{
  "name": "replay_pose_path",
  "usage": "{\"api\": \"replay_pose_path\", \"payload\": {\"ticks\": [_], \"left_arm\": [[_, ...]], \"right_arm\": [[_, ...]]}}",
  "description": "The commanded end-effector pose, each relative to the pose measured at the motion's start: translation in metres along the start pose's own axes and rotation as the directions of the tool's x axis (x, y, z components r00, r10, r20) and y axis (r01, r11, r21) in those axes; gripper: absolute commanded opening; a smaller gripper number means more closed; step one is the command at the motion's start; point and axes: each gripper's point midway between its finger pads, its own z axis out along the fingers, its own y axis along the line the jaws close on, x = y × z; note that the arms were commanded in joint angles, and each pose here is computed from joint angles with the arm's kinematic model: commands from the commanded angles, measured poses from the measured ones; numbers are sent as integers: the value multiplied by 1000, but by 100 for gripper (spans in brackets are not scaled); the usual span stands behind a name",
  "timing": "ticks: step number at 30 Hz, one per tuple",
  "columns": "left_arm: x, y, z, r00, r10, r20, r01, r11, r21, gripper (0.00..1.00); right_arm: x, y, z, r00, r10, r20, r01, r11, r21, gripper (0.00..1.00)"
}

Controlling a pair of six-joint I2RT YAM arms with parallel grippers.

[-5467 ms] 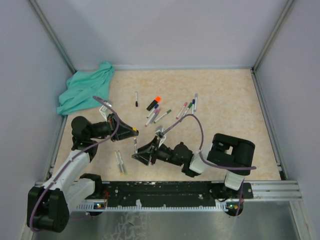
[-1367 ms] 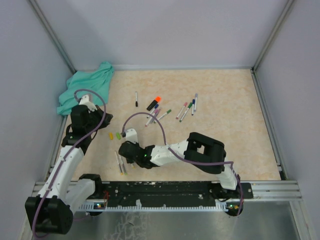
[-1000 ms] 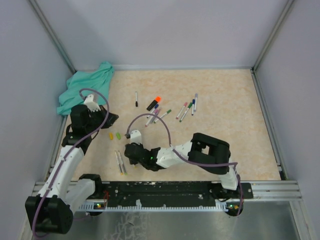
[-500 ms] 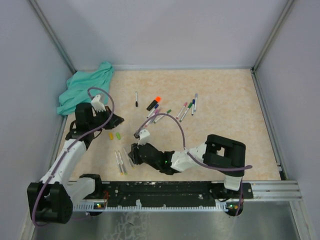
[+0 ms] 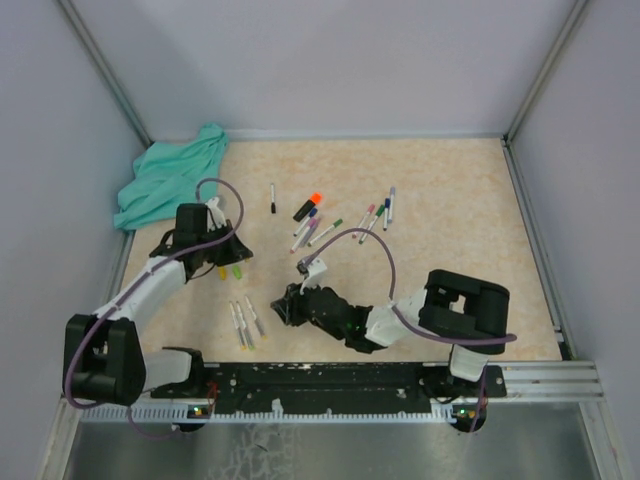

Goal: Open the pen caps
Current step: Place the pen cap at the center of the board.

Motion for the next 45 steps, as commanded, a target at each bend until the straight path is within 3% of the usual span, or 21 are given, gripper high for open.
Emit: {"api": "replay_pose_path", "payload": {"ticks": [1,12,16,20,28,31,36,39,42,45], "left_arm": [[-7,13,3,1000,-17,25,21,987,-161,0],[32,36,32,986,-60,-154,1,934,-359,7],[34,38,35,984,-59,-169,-7,930,-367,18],[37,41,38,980,-58,-190,-18,926,-377,35],[27,44,33,985,-29,-170,-43,913,-406,40],[11,30,27,989,28,-148,-78,934,-349,42],[-31,-14,2,980,198,19,-192,967,-166,47],[-50,-45,-13,949,262,177,-264,964,-17,66],[-59,-76,-23,915,232,331,-293,945,148,97],[-61,-98,-22,898,213,385,-331,903,273,99]], "right_arm": [[-52,16,-11,981,109,161,-98,992,-74,33],[-60,4,-21,971,132,200,-126,991,-46,33],[-64,-1,-27,963,150,224,-143,989,-43,33],[-66,-3,-30,958,162,236,-155,987,-50,34],[-73,-10,-40,944,188,270,-177,982,-63,34],[-77,-12,-47,934,197,297,-182,980,-77,34],[-83,-19,-56,917,210,338,-196,978,-76,39],[-87,-21,-62,902,227,368,-206,974,-95,40],[-91,-27,-70,871,256,419,-227,967,-120,48],[-94,-34,-82,826,304,474,-246,952,-181,49]]}}
